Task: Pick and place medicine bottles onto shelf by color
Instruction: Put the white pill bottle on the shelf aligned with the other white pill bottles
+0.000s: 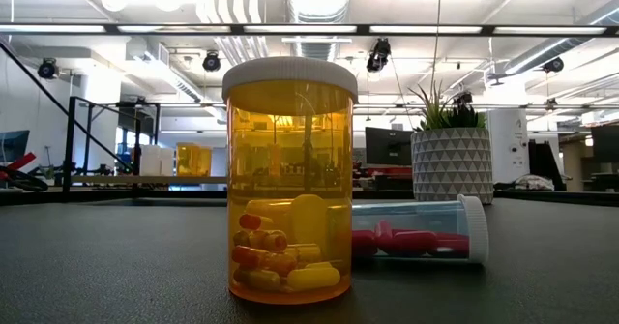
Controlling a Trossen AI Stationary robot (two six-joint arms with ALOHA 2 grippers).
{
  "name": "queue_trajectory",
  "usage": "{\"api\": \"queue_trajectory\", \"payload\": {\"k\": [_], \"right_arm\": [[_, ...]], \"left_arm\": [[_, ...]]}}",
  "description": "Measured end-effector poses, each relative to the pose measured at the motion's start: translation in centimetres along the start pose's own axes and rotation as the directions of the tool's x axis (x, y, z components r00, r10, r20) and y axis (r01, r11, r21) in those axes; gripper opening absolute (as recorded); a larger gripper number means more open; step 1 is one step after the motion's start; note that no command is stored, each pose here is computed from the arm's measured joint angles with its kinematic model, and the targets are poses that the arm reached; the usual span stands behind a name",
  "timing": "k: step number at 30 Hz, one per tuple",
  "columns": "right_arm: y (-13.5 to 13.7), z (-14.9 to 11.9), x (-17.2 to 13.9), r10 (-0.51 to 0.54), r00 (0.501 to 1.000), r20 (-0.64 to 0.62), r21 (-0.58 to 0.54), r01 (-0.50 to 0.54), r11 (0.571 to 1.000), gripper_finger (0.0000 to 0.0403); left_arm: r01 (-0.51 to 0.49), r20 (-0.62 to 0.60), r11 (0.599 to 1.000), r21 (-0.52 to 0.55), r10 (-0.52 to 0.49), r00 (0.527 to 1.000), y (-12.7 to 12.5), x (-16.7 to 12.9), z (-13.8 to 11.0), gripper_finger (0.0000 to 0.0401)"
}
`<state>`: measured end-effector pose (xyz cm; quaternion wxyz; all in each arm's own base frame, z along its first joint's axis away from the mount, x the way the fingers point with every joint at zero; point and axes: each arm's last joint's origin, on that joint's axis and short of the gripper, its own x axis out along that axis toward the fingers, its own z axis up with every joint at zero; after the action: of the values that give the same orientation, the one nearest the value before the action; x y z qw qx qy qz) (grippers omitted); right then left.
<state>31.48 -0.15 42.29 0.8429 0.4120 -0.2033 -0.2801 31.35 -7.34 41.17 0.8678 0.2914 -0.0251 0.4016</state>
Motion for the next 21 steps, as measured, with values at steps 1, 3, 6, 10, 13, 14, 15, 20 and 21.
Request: {"api": "queue_trajectory", "payload": {"k": [1, 3, 6, 10, 13, 14, 15, 20, 21], "right_arm": [[0.0, 0.0, 0.0, 0.001, 1.0, 0.001, 0.001, -0.001, 1.0, 0.0146], [0.1, 0.1, -0.1, 0.003, 1.0, 0.003, 0.004, -0.003, 1.0, 0.0146], [0.1, 0.2, -0.1, 0.006, 1.0, 0.005, 0.008, -0.006, 1.0, 0.0146], [0.1, 0.2, -0.1, 0.007, 1.0, 0.006, 0.03, -0.007, 1.0, 0.0146], [0.1, 0.1, 0.0, 0.006, 1.0, 0.006, 0.049, -0.006, 0.999, 0.0146], [0.0, 0.2, 0.1, 0.003, 1.0, 0.009, 0.06, -0.004, 0.998, 0.0146], [0.0, 0.2, 0.1, 0.002, 1.0, 0.009, 0.066, -0.002, 0.998, 0.0146], [-0.4, -0.2, 0.8, -0.006, 1.0, 0.02, 0.139, 0.003, 0.99, 0.0146], [-0.4, -0.3, 1.0, -0.002, 1.0, 0.026, 0.152, -0.002, 0.988, 0.0146]], "left_arm": [[0.003, 0.001, 1.0, 0.004, -0.003, 1.0, -0.1, 0.0, 0.0, 0.0046], [0.007, -0.002, 1.0, 0.01, -0.007, 1.0, -0.3, 0.0, -0.1, 0.0049], [0.003, -0.001, 0.999, -0.034, -0.003, 1.0, -0.2, 0.0, -0.1, 0.0069], [0.004, -0.003, 0.999, -0.034, -0.005, 1.0, -0.2, 0.0, -0.1, 0.0103], [-0.002, -0.002, 0.999, -0.041, 0.002, 1.0, 0.0, 0.2, 0.1, 0.013], [-0.004, -0.003, 0.999, -0.041, 0.004, 1.0, 0.1, 0.2, 0.1, 0.0139], [-0.007, -0.005, 0.999, -0.039, 0.007, 1.0, 0.1, 0.3, 0.0, 0.0147], [0.011, -0.006, 1.0, -0.005, -0.011, 1.0, 0.0, 0.7, -0.3, 0.0182], [0.022, -0.01, 1.0, 0.015, -0.022, 1.0, -0.2, 0.7, -0.4, 0.0187]]}}
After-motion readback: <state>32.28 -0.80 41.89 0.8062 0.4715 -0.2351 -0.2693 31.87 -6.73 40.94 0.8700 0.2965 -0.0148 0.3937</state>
